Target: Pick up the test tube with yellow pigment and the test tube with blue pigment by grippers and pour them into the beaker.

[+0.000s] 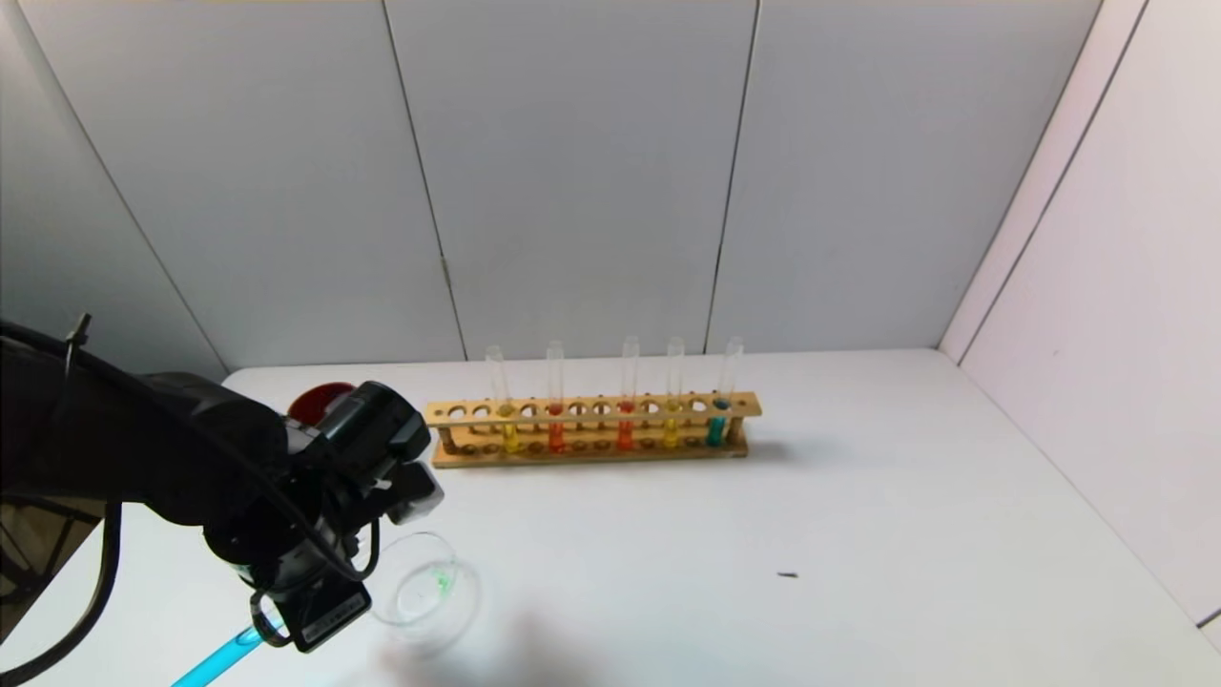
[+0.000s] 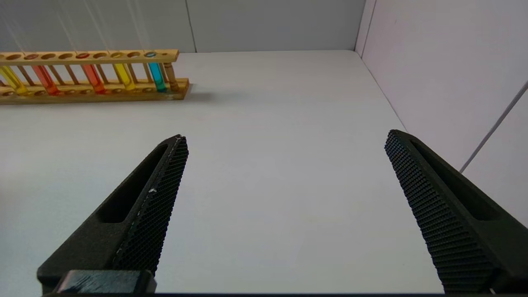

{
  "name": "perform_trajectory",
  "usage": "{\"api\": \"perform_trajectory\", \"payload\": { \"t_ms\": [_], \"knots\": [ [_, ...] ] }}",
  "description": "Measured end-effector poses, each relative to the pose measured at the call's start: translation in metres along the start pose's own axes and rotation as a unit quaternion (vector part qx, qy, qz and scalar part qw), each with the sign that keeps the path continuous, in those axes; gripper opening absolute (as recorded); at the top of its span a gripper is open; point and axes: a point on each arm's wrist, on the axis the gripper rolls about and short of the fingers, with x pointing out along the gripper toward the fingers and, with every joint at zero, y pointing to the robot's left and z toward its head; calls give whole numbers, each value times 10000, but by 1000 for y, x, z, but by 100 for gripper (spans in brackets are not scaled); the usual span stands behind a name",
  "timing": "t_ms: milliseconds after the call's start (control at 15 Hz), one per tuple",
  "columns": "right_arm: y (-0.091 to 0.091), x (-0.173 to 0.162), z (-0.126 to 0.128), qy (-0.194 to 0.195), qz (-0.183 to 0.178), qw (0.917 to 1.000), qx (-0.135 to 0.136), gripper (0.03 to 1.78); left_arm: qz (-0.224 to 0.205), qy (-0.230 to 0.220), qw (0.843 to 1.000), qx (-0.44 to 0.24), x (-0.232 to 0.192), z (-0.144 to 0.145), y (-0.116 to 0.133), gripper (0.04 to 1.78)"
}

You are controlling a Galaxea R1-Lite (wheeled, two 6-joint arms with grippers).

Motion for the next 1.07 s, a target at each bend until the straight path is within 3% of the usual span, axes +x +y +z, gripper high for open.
{"api": "perform_trajectory", "payload": {
  "t_ms": [533, 1067],
  "knots": [
    [0, 0, 0, 0, -2, 10000, 0, 174, 84, 503, 9979, 396, 6, -4, -7, 31],
    [0, 0, 0, 0, 0, 10000, -1, 174, 197, 968, 9922, 765, 17, 13, -14, 31]
  ]
}}
